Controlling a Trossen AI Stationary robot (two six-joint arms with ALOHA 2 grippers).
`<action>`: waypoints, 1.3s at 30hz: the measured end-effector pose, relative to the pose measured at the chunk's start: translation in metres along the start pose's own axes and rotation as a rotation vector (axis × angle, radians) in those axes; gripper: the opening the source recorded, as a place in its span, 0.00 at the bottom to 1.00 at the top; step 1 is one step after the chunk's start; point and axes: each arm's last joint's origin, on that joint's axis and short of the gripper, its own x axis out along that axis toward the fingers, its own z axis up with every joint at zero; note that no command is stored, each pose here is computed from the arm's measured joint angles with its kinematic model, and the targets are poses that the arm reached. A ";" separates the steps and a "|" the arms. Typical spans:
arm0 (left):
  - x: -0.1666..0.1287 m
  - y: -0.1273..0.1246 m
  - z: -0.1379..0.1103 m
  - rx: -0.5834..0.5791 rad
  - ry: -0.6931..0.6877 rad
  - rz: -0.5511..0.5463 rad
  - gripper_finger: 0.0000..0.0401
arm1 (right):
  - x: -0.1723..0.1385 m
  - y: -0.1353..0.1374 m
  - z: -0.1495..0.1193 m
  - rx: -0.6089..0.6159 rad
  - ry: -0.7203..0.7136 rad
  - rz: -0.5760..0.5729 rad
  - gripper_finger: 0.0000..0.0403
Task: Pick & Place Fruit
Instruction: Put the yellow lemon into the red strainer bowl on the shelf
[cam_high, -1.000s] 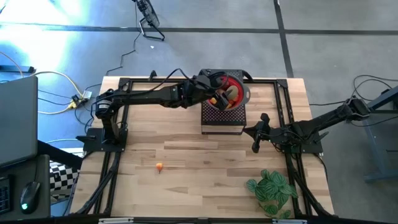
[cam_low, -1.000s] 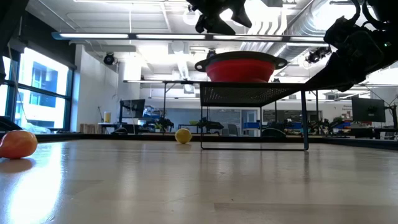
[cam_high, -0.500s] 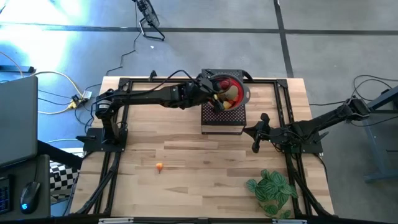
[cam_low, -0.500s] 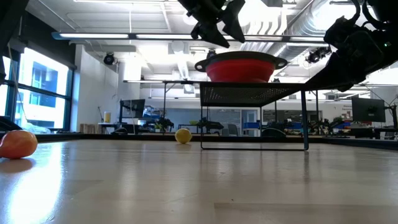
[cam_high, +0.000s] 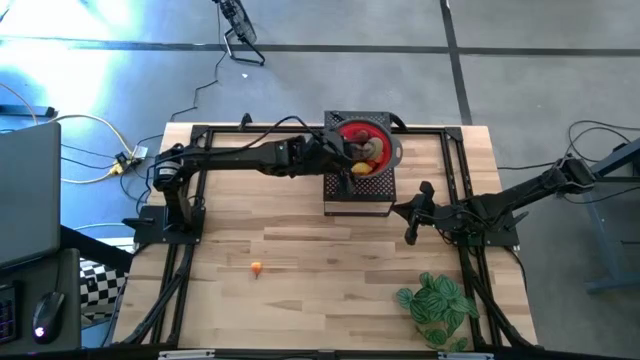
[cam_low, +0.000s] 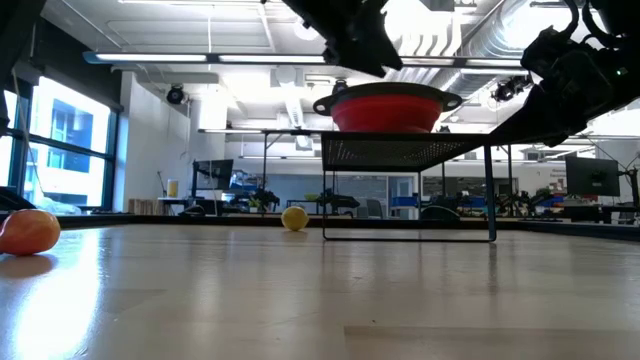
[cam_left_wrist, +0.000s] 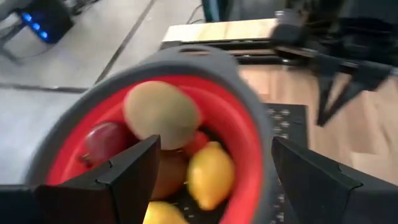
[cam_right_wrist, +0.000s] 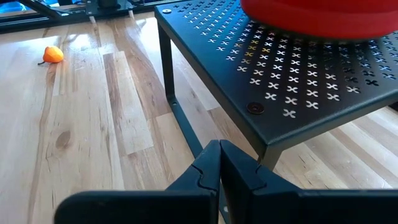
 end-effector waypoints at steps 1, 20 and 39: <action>-0.001 -0.003 0.001 0.012 -0.003 -0.015 0.74 | 0.000 0.000 0.000 0.000 0.000 0.000 0.00; -0.018 -0.027 -0.032 0.001 -0.061 -0.061 0.74 | 0.000 0.000 0.000 -0.004 0.003 0.001 0.00; -0.122 -0.011 -0.099 -0.068 -0.265 -0.023 0.74 | 0.000 -0.001 -0.001 -0.011 0.008 -0.010 0.00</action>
